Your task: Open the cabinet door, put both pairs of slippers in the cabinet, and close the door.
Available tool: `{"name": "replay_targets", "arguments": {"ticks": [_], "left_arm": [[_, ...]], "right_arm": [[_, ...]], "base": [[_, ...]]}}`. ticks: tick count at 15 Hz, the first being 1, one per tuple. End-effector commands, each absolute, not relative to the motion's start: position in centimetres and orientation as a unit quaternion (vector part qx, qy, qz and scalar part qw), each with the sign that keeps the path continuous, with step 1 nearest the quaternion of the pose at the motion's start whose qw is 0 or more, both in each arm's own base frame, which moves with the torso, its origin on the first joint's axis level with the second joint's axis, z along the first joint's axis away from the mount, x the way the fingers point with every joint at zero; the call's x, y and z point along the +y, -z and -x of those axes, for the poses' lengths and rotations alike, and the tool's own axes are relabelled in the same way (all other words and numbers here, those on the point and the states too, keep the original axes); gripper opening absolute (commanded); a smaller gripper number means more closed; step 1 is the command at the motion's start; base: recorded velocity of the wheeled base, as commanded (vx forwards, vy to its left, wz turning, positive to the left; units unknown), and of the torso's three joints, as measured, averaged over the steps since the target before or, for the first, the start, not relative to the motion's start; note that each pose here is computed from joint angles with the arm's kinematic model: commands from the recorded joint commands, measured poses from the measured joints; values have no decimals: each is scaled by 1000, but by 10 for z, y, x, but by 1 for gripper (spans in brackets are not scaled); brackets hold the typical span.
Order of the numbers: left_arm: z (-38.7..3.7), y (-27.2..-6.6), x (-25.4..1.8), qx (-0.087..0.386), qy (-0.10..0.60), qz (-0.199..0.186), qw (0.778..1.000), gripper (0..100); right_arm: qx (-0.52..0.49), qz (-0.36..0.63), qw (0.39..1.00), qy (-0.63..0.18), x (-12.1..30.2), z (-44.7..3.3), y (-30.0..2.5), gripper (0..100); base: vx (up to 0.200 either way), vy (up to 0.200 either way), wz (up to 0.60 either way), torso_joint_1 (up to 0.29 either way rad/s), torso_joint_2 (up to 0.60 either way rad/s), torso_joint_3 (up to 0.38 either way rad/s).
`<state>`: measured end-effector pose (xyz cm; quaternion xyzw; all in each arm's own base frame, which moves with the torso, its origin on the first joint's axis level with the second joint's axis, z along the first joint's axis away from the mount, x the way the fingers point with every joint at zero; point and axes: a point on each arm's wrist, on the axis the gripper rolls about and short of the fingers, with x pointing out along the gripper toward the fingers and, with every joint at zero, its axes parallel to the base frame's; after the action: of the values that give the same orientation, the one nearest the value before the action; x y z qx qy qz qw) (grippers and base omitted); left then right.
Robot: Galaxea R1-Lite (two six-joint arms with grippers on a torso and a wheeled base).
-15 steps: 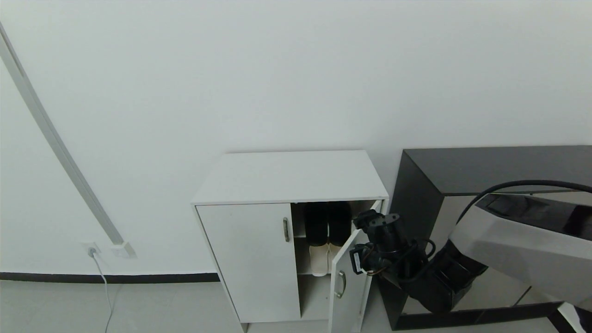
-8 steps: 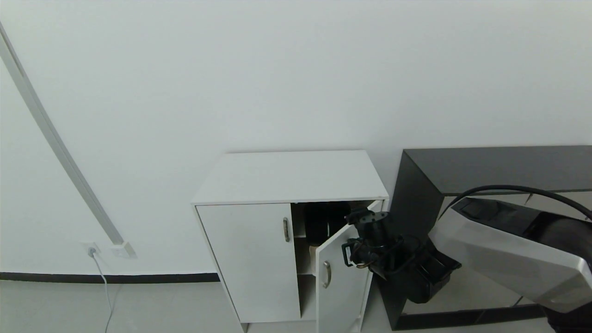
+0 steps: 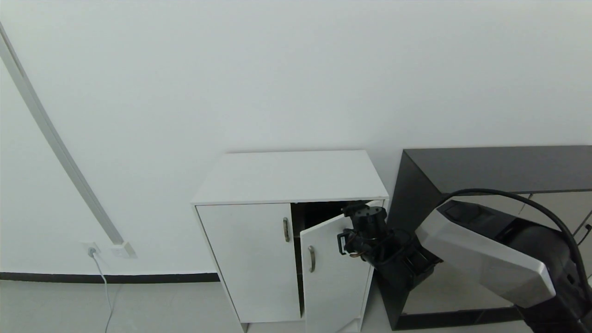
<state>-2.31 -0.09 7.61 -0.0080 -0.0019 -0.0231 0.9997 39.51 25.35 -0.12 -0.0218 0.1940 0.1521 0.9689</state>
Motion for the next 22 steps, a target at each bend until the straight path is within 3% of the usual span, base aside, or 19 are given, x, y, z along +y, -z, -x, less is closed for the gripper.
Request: {"name": "replay_targets", "arguments": {"ticks": [1,22], "left_arm": [[23,-76,-1,-1,23,8,1000,0],[23,-76,-1,-1,24,7,1000,0]], "right_arm": [[188,18,971,-146,255,-409,13,0],[170,18,977,-124,247,-444,27,0]], "base": [[0,0,0,0,0,0],[0,0,0,0,0,0]]}}
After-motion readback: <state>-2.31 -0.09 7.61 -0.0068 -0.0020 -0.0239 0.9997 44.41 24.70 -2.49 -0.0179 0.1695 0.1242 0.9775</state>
